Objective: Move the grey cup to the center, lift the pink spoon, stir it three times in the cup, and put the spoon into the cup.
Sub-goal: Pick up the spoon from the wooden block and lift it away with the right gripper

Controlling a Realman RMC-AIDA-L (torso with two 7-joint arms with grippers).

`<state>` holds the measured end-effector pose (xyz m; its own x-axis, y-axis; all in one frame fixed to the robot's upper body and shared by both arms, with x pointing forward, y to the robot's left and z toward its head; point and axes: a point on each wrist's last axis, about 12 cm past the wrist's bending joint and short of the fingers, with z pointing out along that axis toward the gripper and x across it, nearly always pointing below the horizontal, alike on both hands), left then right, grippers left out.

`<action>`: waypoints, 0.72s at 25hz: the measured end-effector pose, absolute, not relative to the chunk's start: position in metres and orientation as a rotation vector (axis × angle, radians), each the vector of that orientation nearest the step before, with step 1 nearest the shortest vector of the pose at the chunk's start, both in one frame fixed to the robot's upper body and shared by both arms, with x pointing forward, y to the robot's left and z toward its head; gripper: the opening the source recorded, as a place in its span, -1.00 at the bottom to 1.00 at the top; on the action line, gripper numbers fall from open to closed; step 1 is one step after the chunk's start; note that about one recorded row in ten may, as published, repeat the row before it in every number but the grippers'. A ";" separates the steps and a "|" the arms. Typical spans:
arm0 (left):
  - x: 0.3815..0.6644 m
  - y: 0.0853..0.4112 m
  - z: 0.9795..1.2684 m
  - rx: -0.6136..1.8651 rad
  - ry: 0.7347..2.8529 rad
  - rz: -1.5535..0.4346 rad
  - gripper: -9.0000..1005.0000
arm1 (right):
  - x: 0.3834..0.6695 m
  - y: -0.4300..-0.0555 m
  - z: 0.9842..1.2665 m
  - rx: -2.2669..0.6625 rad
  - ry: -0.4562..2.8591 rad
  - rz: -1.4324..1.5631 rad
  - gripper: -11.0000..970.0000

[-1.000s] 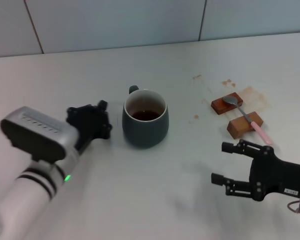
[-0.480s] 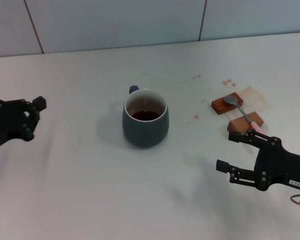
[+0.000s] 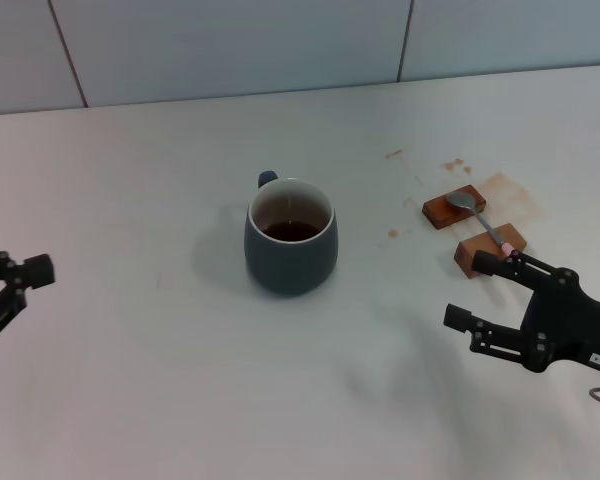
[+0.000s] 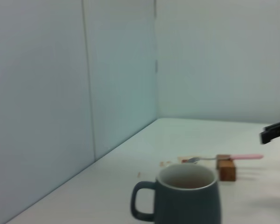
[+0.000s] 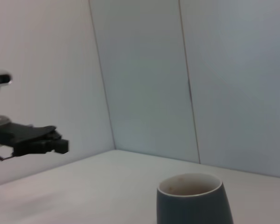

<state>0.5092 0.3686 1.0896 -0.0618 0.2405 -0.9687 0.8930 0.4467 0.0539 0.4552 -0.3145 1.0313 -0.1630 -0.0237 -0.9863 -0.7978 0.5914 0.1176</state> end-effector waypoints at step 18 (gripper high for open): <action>0.482 0.374 1.079 0.938 1.581 -0.707 -0.63 | 0.445 -0.309 1.028 -0.653 1.589 0.848 0.69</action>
